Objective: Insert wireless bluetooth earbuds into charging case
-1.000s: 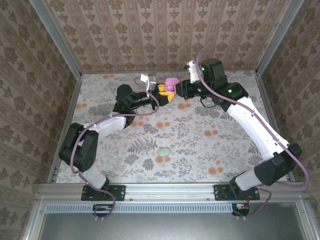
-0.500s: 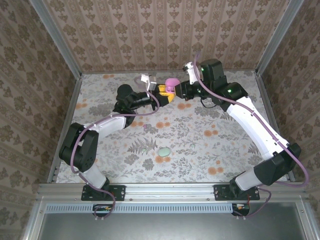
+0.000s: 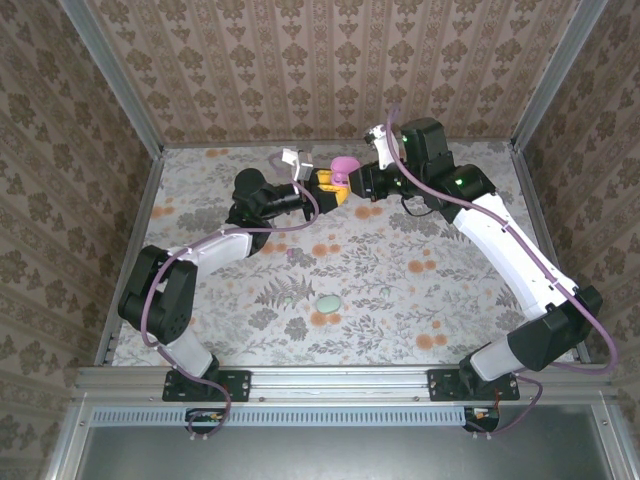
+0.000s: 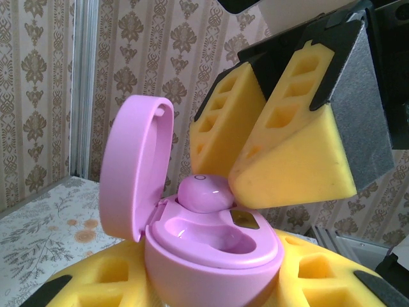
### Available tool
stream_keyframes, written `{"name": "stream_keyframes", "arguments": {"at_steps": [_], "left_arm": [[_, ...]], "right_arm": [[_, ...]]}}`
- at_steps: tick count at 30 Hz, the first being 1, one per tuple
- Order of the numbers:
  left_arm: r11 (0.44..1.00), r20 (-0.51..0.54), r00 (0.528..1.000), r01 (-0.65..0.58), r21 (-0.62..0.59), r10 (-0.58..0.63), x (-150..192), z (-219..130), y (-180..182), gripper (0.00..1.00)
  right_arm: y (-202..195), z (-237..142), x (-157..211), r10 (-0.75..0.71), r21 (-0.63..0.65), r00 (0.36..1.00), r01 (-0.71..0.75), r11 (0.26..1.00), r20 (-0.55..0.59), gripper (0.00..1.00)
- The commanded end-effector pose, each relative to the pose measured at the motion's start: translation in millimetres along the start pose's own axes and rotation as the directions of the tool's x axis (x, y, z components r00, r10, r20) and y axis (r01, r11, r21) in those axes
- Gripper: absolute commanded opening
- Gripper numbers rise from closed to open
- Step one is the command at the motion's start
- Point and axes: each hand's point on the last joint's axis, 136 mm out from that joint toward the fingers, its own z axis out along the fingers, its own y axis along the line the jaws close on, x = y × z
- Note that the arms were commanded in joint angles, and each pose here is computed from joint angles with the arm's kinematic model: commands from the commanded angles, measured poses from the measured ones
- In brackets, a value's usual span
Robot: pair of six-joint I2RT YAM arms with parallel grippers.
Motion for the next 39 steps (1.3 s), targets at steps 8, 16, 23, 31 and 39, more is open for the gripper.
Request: {"name": "stream_keyframes", "arguments": {"at_steps": [8, 16, 23, 31, 39], "left_arm": [[0.998, 0.052, 0.997, -0.064, 0.019, 0.063, -21.6, 3.6, -5.9, 0.32], [0.998, 0.056, 0.996, -0.066, 0.012, 0.066, -23.6, 2.4, -4.7, 0.32], [0.997, 0.059, 0.996, -0.073, 0.005, 0.072, -24.4, 2.0, -3.7, 0.32], [0.997, 0.062, 0.995, -0.08, 0.001, 0.079, -25.7, 0.7, -4.5, 0.32], [0.995, 0.062, 0.993, -0.095, -0.011, 0.095, -27.3, -1.8, -4.9, 0.32]], "right_arm": [[-0.5, -13.4, 0.0, 0.009, 0.015, 1.0, -0.009, 1.0, 0.001, 0.31], [-1.2, -19.3, -1.2, 0.012, 0.021, 1.0, -0.012, 1.0, 0.007, 0.35], [1.4, -30.6, -8.0, 0.03, 0.011, 0.998, -0.031, 0.999, 0.053, 0.38], [-2.1, -45.5, -19.8, 0.056, 0.025, 0.991, -0.059, 0.998, 0.123, 0.38], [-6.4, -40.8, -20.4, 0.091, 0.025, 0.988, -0.095, 0.995, 0.121, 0.39]]}}
